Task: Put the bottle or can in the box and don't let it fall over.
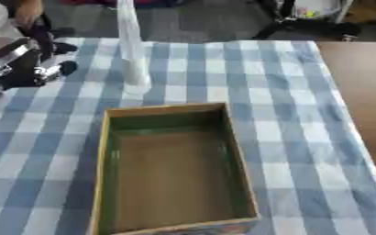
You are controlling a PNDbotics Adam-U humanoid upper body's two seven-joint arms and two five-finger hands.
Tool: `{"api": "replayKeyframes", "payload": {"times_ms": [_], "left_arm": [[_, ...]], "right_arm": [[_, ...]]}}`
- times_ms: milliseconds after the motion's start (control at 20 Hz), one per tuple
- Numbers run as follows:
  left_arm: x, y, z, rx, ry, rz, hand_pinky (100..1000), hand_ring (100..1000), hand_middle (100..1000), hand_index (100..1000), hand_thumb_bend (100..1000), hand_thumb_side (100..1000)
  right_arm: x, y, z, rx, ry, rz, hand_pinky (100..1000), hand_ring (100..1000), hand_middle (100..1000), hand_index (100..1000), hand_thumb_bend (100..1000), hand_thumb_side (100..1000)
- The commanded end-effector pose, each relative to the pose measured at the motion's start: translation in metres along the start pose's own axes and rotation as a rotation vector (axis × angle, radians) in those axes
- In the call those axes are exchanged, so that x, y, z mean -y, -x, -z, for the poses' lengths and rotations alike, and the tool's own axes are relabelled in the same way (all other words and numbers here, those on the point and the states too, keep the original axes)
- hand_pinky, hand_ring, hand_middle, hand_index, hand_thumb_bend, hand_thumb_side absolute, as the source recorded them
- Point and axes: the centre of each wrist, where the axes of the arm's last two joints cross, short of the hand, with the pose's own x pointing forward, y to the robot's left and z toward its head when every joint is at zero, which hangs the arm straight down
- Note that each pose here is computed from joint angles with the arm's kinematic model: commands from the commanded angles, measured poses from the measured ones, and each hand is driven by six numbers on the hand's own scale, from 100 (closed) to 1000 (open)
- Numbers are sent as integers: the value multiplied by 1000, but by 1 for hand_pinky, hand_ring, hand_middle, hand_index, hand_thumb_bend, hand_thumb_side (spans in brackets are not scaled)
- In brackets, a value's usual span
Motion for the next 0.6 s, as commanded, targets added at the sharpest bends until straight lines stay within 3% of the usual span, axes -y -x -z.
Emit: {"api": "replayKeyframes", "payload": {"times_ms": [50,600], "left_arm": [[-12,-8,6,-2,-12,35,1000,908,993,1000,441,533],[-12,-9,21,-18,-31,50,1000,911,991,1000,452,523]], "right_arm": [[3,-7,5,21,-23,-17,850,984,1000,1000,100,618],[0,-7,7,28,-34,-12,850,983,1000,1000,100,621]]}}
